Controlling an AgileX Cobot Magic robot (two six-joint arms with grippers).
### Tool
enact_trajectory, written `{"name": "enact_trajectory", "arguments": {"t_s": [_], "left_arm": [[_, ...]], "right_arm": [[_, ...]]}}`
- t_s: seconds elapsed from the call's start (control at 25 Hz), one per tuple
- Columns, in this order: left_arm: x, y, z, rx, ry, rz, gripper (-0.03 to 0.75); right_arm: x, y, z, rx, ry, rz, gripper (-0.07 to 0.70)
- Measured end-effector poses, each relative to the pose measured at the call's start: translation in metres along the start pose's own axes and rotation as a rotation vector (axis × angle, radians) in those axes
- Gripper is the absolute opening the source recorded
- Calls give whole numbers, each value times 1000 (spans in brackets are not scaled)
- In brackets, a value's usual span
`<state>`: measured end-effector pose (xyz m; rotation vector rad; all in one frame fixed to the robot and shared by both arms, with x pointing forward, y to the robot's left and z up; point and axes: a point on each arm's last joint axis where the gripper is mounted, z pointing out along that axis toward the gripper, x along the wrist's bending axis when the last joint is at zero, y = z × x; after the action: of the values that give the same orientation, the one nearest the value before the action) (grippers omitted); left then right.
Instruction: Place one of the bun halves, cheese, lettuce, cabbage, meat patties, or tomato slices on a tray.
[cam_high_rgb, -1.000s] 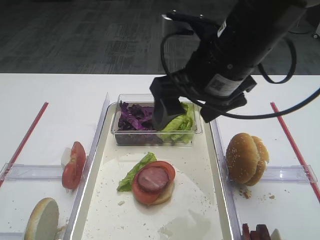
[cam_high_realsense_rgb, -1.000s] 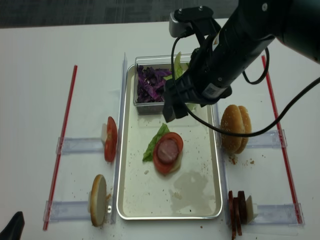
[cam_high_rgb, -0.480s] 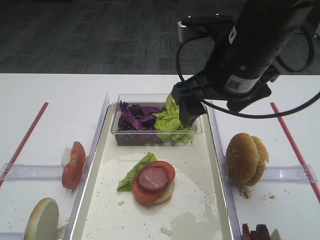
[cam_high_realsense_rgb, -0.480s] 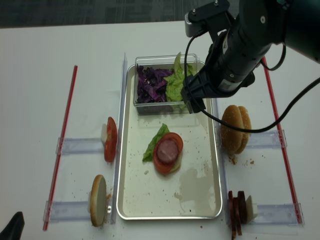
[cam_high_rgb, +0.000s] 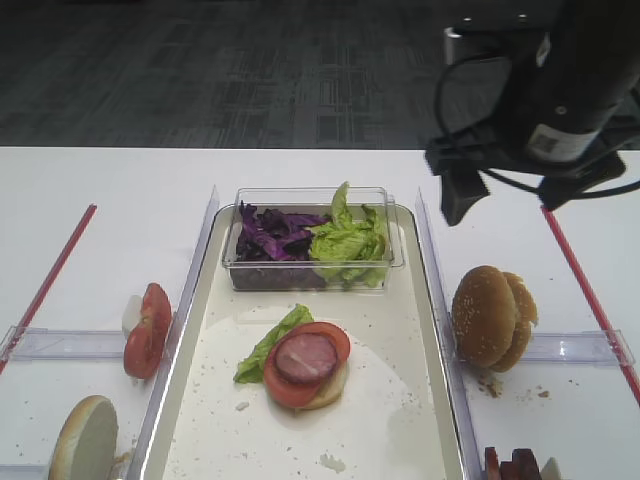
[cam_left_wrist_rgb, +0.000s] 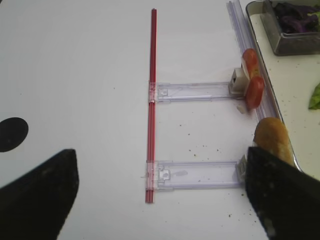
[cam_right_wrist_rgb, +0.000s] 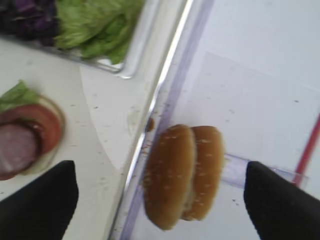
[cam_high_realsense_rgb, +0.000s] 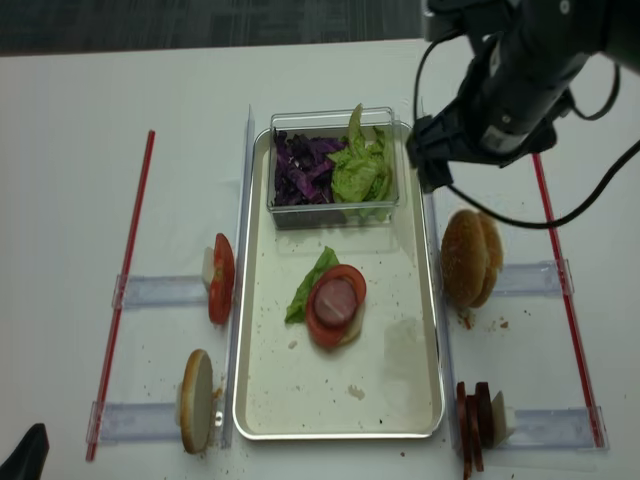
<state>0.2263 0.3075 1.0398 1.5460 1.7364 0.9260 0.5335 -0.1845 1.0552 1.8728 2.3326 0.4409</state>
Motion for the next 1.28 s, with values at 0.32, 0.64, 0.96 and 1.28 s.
{"name": "enact_trajectory", "arguments": {"t_s": [0.32, 0.64, 0.96, 1.28], "left_arm": [[0, 0, 0, 0, 0, 0, 618], [0, 0, 0, 0, 0, 0, 618], [0, 0, 0, 0, 0, 0, 618], [0, 0, 0, 0, 0, 0, 618]], "right_arm": [[-87, -2, -7, 22, -106, 223, 679], [-126, -10, -13, 38, -137, 319, 678], [-120, -15, -19, 39, -91, 322, 678], [-107, -65, -26, 61, -89, 325, 678]]}}
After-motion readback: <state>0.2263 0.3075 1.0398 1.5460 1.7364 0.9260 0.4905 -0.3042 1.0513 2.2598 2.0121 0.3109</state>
